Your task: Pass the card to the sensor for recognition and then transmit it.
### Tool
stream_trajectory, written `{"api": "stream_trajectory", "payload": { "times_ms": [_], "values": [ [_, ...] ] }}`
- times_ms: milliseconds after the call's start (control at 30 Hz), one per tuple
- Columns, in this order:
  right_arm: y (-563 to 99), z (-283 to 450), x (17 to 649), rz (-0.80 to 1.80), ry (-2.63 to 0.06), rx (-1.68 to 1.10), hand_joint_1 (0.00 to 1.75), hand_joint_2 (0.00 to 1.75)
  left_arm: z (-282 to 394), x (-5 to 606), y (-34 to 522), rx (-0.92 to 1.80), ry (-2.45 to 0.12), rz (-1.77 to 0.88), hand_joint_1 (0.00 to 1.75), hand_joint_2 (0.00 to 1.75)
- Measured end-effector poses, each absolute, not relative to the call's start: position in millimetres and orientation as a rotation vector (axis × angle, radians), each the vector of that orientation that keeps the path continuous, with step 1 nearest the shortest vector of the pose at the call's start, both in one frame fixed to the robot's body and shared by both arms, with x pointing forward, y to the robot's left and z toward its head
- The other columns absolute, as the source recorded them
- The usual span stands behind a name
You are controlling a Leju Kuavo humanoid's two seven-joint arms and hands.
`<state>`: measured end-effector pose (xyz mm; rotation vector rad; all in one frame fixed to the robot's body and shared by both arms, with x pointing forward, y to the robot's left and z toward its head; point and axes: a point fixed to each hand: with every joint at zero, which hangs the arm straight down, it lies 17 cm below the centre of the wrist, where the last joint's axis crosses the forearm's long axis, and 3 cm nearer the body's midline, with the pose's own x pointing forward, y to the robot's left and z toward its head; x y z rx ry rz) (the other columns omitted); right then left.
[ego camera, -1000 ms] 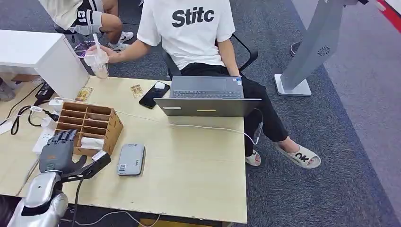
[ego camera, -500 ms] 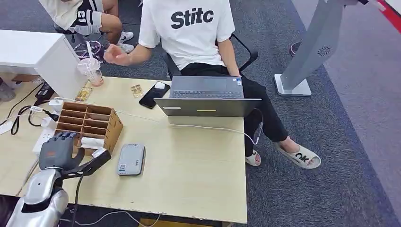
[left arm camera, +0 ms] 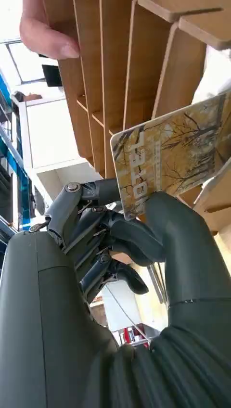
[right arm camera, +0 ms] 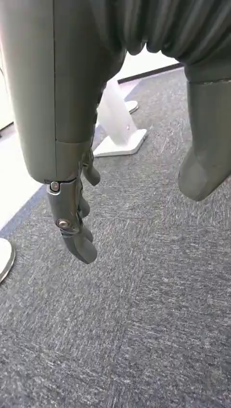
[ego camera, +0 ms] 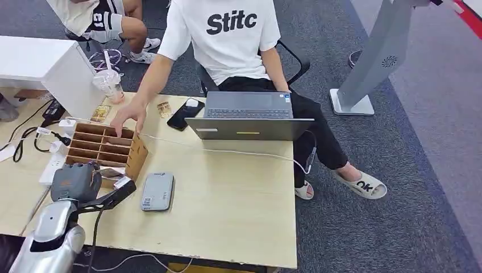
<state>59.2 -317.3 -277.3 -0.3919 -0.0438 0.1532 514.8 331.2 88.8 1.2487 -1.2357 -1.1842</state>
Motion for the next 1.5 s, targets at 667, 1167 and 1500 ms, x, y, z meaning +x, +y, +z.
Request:
{"api": "stream_trajectory", "payload": {
  "times_ms": [667, 1167, 1500],
  "values": [
    [-317.0, -277.4, 59.7, 0.161, -0.048, -0.39, 0.0, 1.75, 127.0, 523.0, 326.3, 1.259, -1.385, -1.065, 1.75, 1.75],
    [-318.6, -277.4, 58.0, 0.147, -0.044, -0.394, 0.0, 1.75, 210.9, 528.6, 339.9, 1.335, -1.553, -0.905, 1.75, 1.75],
    [-319.4, -277.0, 60.4, 0.16, -0.049, -0.399, 0.0, 1.75, 248.4, 542.5, 399.2, 1.562, -1.433, -0.86, 1.75, 1.75]
  ]
}}
